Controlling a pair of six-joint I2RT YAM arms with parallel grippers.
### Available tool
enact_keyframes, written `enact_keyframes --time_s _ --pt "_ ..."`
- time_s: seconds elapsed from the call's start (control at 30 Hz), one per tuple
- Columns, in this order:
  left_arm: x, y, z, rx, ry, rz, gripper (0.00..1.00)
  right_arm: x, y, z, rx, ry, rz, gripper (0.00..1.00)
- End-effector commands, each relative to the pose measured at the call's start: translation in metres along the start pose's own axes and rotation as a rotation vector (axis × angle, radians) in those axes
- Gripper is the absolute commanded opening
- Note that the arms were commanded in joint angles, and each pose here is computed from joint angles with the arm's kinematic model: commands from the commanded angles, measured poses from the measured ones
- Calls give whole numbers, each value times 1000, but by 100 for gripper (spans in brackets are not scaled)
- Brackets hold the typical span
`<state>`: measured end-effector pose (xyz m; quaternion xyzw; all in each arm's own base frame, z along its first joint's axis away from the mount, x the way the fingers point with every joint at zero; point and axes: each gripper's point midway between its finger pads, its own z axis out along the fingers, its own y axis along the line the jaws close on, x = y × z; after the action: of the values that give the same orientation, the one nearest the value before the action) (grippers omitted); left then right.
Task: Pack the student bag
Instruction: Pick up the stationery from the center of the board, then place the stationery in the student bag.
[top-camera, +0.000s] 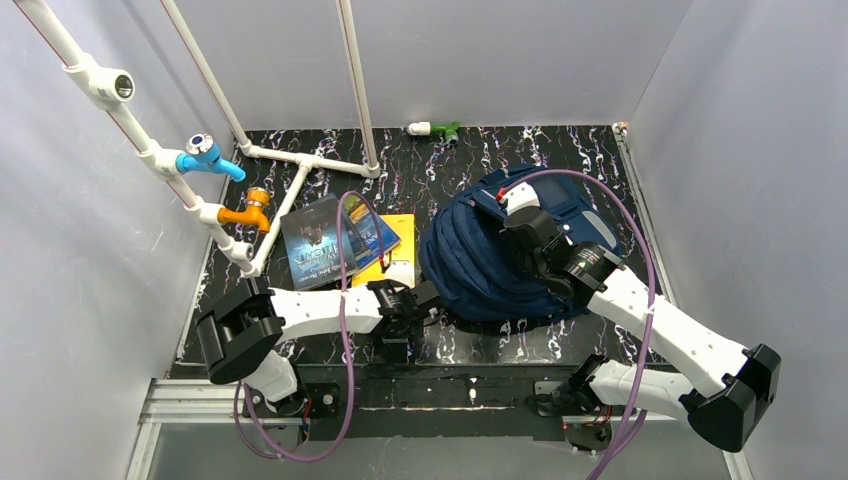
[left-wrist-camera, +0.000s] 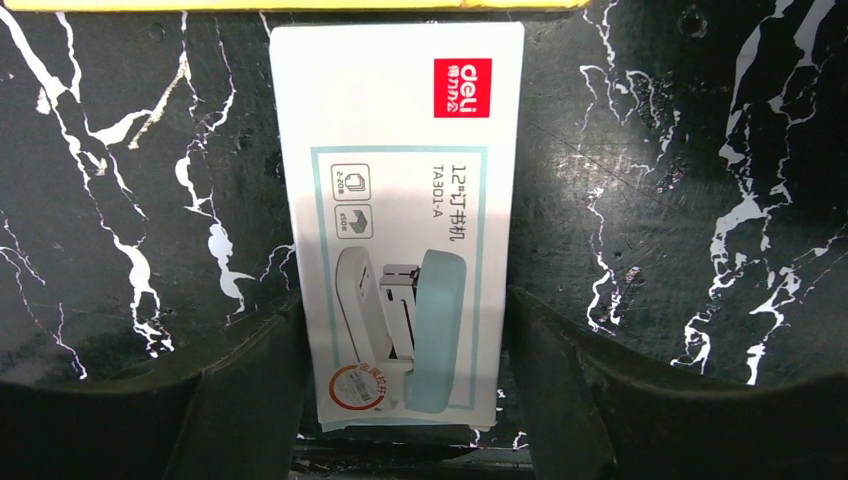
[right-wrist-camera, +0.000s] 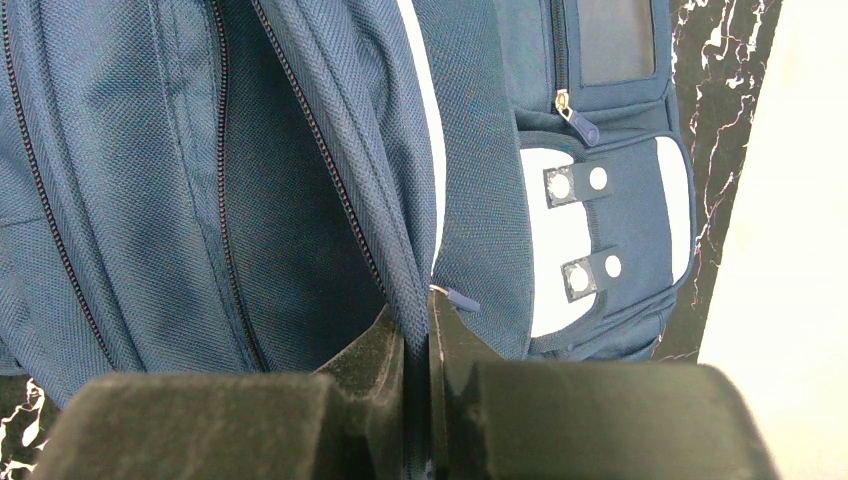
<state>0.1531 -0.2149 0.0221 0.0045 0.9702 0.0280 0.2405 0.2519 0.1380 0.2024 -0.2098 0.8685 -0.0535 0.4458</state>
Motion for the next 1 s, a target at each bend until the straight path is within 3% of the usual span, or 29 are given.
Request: enact_keyframes --time_s 0.0,0.17,0.33,0.7,0.9,0.97 --pt "3 6 2 -23 -4 27 62 -39 -4 -11 -6 -149 90 1" --pt "0 7 -5 0 -3 71 47 -40 -6 -13 -3 -151 90 1" --pt "-6 17 -31 35 -5 119 41 -42 -8 -15 3 -157 90 1" --pt "-23 6 -129 453 -57 396 41 -43 -6 -14 -6 -158 82 1" --pt "-66 -36 -203 657 -132 465 44 -46 -4 -17 -27 -165 84 1" --pt "-74 -55 -208 673 -121 503 44 -49 -3 -20 -43 -172 91 1"
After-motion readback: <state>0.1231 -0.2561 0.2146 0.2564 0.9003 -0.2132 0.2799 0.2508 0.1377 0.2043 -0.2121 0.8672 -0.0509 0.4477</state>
